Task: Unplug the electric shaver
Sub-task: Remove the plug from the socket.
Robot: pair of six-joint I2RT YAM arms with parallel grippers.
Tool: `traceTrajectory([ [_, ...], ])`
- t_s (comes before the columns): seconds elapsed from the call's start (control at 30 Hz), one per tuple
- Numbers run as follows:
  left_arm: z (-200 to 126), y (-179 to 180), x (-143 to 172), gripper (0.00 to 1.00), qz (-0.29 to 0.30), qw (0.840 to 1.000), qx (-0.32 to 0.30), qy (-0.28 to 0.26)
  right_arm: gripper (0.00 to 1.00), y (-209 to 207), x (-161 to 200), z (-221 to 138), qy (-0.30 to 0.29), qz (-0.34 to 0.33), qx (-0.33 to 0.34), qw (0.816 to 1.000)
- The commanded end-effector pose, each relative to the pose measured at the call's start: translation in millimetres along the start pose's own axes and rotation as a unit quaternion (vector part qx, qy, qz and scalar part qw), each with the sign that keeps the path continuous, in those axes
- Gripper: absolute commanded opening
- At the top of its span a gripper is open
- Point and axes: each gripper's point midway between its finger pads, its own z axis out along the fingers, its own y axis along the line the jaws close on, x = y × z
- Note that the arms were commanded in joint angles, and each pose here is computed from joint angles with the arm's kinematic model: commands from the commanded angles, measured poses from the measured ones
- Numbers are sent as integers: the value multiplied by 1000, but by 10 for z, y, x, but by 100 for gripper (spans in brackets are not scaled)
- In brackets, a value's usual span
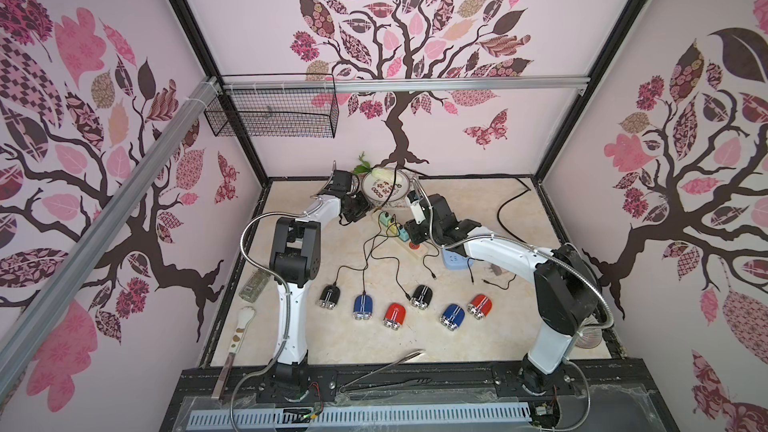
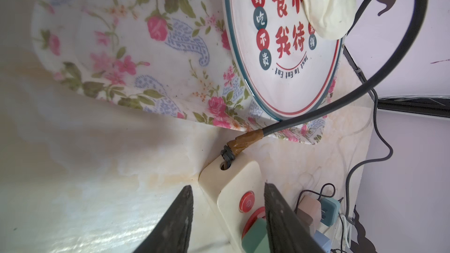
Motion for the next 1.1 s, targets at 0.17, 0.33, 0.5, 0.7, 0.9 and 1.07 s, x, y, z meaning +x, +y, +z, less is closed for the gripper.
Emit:
traceTrajectory([
  [0.17,63,-51,-7,48,3,1000,15,9,45,88,-29,165,6,-13,-26,1000],
  [0.33,106,2,49,41,3,1000,7,14,45,90,-3,230,14,-18,-26,999],
  [0.5,172,23,108,38,4,1000,1,23,44,97,21,290,22,-22,-28,999],
  [0.7,236,41,197,36,9,999,-8,32,40,81,52,336,28,-29,-23,999],
  [0.9,247,97,227,34,12,999,-22,34,36,50,109,396,36,-34,-15,999],
  [1.07,237,109,231,33,14,999,-27,33,36,29,146,442,41,-37,-10,998],
])
